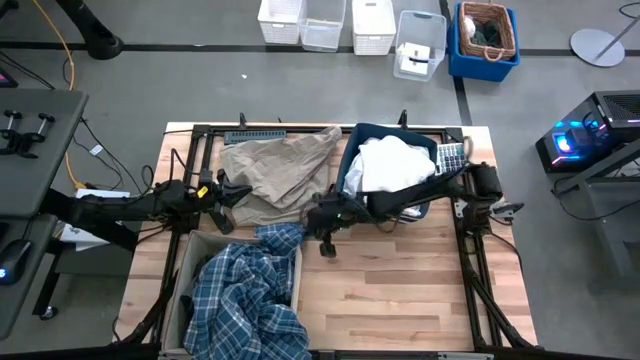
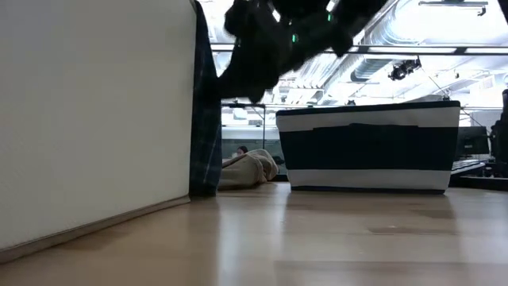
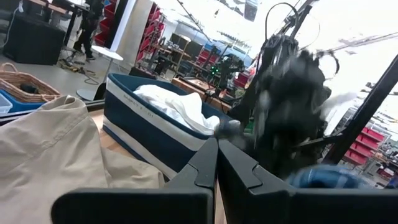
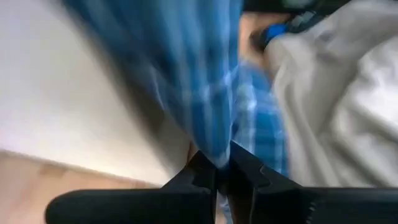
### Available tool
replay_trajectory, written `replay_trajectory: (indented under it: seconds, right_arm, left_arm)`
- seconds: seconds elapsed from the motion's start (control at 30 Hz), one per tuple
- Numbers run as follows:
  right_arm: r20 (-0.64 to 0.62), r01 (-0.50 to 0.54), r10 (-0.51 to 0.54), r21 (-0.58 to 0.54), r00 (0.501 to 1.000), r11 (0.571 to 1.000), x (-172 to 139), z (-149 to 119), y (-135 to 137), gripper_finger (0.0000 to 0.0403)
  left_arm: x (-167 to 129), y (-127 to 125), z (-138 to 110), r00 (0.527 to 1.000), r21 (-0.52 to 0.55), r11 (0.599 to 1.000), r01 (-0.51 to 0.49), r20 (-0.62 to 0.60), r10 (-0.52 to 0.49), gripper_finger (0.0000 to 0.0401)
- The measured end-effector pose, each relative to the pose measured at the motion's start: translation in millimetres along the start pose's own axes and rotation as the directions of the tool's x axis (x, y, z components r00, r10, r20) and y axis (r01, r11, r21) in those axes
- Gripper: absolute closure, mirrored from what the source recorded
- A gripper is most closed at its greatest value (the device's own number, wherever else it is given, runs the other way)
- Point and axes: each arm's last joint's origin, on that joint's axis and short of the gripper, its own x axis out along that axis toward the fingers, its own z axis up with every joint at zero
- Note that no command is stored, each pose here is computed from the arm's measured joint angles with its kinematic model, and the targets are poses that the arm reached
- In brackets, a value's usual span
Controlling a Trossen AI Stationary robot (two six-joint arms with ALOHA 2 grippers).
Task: Sort clothes
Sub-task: Put the blue checkered polo shirt into the white laundry bin
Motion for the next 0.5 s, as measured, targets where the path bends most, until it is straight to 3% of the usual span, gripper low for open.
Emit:
replay_trajectory:
  seconds: [0.17,0.23,0.3,0.37,0.5]
  right_arm:
    - [0.084,0.153,-0.149,-0.052,0.985,0.987,-45,45,-24,0.0399]
    - [0.18,0.144,-0.138,-0.019,0.974,0.989,-60,69,-29,0.04]
    - [0.337,0.049,-0.048,0.005,0.94,0.999,-74,98,-28,0.0401]
    - [0.483,-0.084,0.085,-0.024,0.872,0.996,-86,124,-20,0.0401]
    - [0.593,-0.327,0.354,-0.157,0.724,0.932,-91,149,11,0.0402]
  left_arm:
    - [0,0,-1,1.0,0.002,1.0,-0.003,-0.007,0.003,0.0401]
    - [0,0,-1,1.0,0.002,1.0,-0.004,-0.007,0.004,0.0401]
    - [0,0,-1,1.0,0.002,1.0,-0.004,-0.009,0.004,0.0401]
    - [0,0,-1,1.0,0.002,1.0,-0.004,-0.009,0.004,0.0401]
    - [0,0,-1,1.0,0.002,1.0,-0.004,-0.009,0.004,0.0401]
